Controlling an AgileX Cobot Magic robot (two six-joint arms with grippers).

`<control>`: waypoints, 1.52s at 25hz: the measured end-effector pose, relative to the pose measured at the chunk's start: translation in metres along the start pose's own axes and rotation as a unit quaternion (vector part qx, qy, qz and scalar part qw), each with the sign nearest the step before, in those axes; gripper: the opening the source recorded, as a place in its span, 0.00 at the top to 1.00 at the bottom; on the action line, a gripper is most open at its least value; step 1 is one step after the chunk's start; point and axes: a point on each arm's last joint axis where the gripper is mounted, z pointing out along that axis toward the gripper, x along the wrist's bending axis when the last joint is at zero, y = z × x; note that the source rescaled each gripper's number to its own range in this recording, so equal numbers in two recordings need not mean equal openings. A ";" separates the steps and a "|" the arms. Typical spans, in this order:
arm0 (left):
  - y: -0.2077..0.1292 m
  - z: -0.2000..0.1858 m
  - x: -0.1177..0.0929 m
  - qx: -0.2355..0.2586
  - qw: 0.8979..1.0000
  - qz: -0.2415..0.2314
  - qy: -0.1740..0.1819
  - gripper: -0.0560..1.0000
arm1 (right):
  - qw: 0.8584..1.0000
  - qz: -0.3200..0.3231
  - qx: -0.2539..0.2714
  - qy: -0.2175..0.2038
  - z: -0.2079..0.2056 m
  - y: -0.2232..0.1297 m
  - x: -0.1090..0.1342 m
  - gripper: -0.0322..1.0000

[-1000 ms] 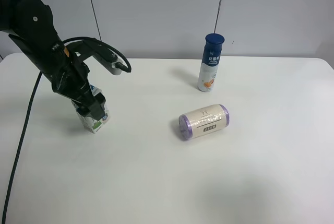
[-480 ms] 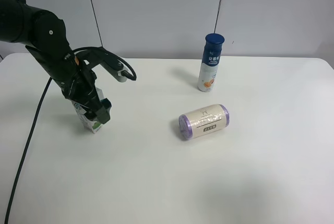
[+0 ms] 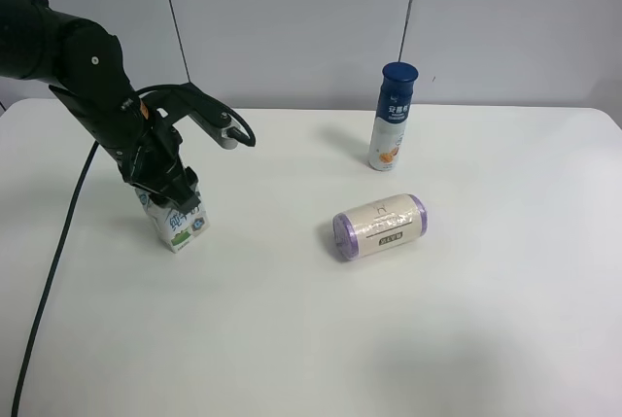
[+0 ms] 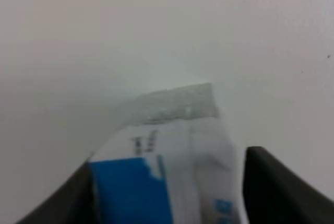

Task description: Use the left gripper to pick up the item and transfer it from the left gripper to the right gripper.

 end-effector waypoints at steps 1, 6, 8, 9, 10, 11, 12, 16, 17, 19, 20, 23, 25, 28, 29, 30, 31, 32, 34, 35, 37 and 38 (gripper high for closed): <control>0.000 0.000 0.000 -0.001 1.000 0.000 0.000 0.85 | 1.000 0.000 0.000 0.000 0.000 0.000 0.000 0.00; 0.000 0.000 0.000 -0.001 1.000 -0.001 -0.001 0.94 | 1.000 0.000 0.000 0.000 0.000 0.000 0.000 0.00; 0.000 0.000 0.000 -0.001 1.000 -0.001 -0.001 0.94 | 1.000 0.000 0.000 0.000 0.000 0.000 0.000 0.00; 0.000 0.000 0.000 -0.001 1.000 -0.001 -0.001 0.94 | 1.000 0.000 0.000 0.000 0.000 0.000 0.000 0.00; 0.000 0.000 0.000 -0.001 1.000 -0.001 -0.001 0.94 | 1.000 0.000 0.000 0.000 0.000 0.000 0.000 0.00; 0.000 0.000 0.000 0.000 1.000 -0.001 -0.001 0.94 | 1.000 0.000 0.000 0.000 0.000 0.000 0.000 0.00; 0.000 -0.001 0.000 0.004 1.000 -0.001 -0.002 0.94 | 1.000 0.000 0.000 0.000 0.000 0.000 0.000 0.00; 0.002 -0.009 0.001 0.043 0.999 -0.001 -0.019 0.94 | 1.000 0.000 0.000 0.000 0.000 0.000 0.000 0.00; 0.005 -0.013 0.002 0.050 0.998 -0.004 -0.024 0.94 | 1.000 0.000 0.000 0.000 0.000 0.000 0.000 0.00; 0.012 -0.026 0.003 0.063 0.997 -0.011 -0.037 0.94 | 1.000 0.000 0.000 0.000 0.000 0.000 0.000 0.00; 0.015 -0.034 0.003 0.065 0.997 -0.018 -0.046 0.94 | 1.000 0.000 0.000 0.000 0.000 0.000 0.000 0.00; 0.032 -0.062 0.004 0.041 0.996 -0.042 -0.072 0.94 | 1.000 0.000 0.000 0.000 0.000 0.000 0.000 0.00; 0.041 -0.082 0.002 0.007 0.994 -0.057 -0.090 0.94 | 1.000 0.000 0.000 0.000 0.000 0.000 0.000 0.00; 0.051 -0.110 -0.002 -0.050 0.990 -0.071 -0.115 0.94 | 1.000 0.000 0.000 0.000 0.000 0.000 0.000 0.00; 0.052 -0.118 -0.004 -0.067 0.987 -0.074 -0.122 0.94 | 1.000 0.000 0.000 0.000 0.000 0.000 0.000 0.00; 0.053 -0.124 -0.005 -0.079 0.986 -0.075 -0.127 0.94 | 1.000 0.000 0.000 0.000 0.000 0.000 0.000 0.00; 0.053 -0.130 -0.007 -0.090 0.984 -0.076 -0.132 0.94 | 1.000 0.000 0.000 0.000 0.000 0.000 0.000 0.00; 0.053 -0.136 -0.008 -0.099 0.983 -0.075 -0.136 0.94 | 1.000 0.000 0.000 0.000 0.000 0.000 0.000 0.00; 0.053 -0.144 -0.010 -0.115 0.980 -0.070 -0.143 0.94 | 1.000 0.000 0.000 0.000 0.000 0.000 0.000 0.00; 0.053 -0.149 -0.012 -0.125 0.979 -0.066 -0.149 0.94 | 1.000 0.000 0.000 0.000 0.000 0.000 0.000 0.00; 0.054 -0.157 -0.015 -0.146 0.974 -0.054 -0.162 0.94 | 1.000 0.000 0.000 0.000 0.000 0.000 0.000 0.00; 0.055 -0.161 -0.017 -0.157 0.972 -0.050 -0.170 0.94 | 1.000 0.000 0.000 0.000 0.000 0.000 0.000 0.00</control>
